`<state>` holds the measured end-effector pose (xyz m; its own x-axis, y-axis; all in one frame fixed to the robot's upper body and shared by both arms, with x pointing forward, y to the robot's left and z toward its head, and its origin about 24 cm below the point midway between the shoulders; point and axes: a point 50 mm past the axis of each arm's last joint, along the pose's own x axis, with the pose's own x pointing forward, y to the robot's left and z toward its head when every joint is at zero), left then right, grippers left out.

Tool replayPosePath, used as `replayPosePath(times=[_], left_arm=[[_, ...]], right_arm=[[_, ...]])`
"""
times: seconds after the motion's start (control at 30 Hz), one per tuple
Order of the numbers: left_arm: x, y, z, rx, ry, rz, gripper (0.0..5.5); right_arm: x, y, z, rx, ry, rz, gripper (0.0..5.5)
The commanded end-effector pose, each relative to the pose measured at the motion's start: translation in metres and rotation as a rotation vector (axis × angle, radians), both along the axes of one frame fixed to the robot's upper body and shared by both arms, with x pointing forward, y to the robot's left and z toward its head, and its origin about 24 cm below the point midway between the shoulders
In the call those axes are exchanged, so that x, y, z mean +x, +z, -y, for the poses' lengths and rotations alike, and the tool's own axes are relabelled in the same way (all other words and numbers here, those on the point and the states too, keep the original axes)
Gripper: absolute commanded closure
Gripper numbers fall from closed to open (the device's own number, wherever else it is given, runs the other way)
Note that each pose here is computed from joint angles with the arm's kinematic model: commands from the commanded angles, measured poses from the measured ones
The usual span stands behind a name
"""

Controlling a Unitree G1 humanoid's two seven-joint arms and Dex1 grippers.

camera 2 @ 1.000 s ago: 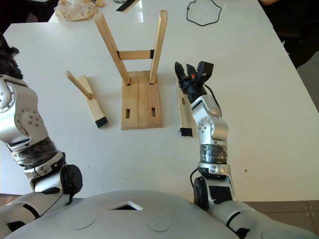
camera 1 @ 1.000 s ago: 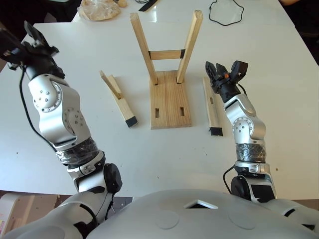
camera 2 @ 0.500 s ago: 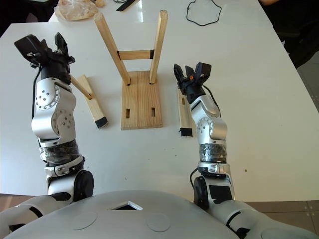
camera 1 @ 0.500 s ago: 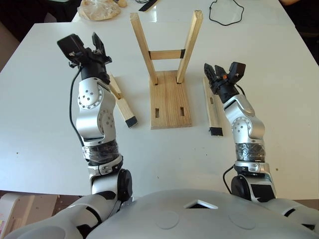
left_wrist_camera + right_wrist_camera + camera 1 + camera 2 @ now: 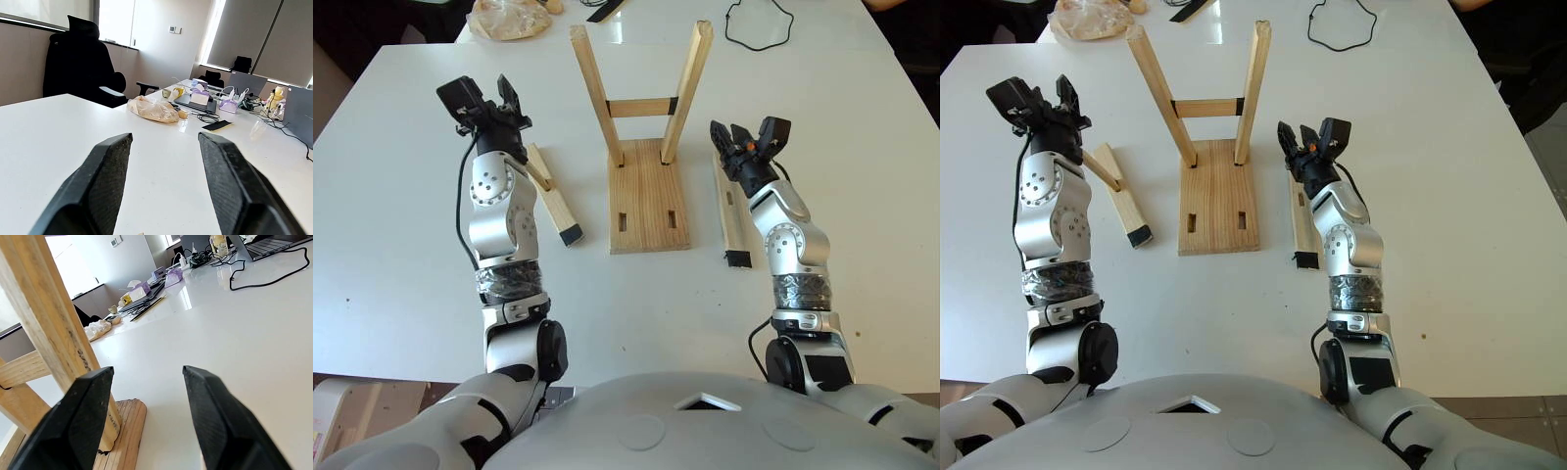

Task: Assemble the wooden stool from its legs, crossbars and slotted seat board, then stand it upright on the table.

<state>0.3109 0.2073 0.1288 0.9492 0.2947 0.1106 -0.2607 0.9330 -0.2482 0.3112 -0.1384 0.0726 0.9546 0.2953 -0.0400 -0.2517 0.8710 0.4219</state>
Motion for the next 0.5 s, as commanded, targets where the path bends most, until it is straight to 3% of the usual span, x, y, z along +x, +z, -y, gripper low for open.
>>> replayPosePath(times=[0.03, 0.13, 0.23, 0.37, 0.5], left_arm=[[-0.016, 0.021, -0.022, 0.098, 0.189, 0.072, 2.99], [-0.037, 0.045, -0.049, 0.173, 0.391, 0.099, 2.99], [-0.06, 0.028, -0.054, 0.151, 0.435, -0.047, 2.99], [-0.093, -0.036, -0.013, 0.054, 0.228, -0.376, 2.99], [-0.098, -0.054, 0.027, 0.014, -0.013, -0.486, 2.84]], right_arm=[[-0.004, -0.002, 0.003, 0.003, -0.026, -0.002, 2.9], [-0.009, -0.006, 0.005, 0.001, -0.035, -0.014, 2.9], [-0.016, -0.012, 0.012, -0.011, -0.052, -0.037, 2.9], [-0.021, -0.017, 0.016, -0.028, -0.076, -0.056, 2.9], [-0.022, -0.018, 0.014, -0.039, -0.068, -0.062, 2.9]])
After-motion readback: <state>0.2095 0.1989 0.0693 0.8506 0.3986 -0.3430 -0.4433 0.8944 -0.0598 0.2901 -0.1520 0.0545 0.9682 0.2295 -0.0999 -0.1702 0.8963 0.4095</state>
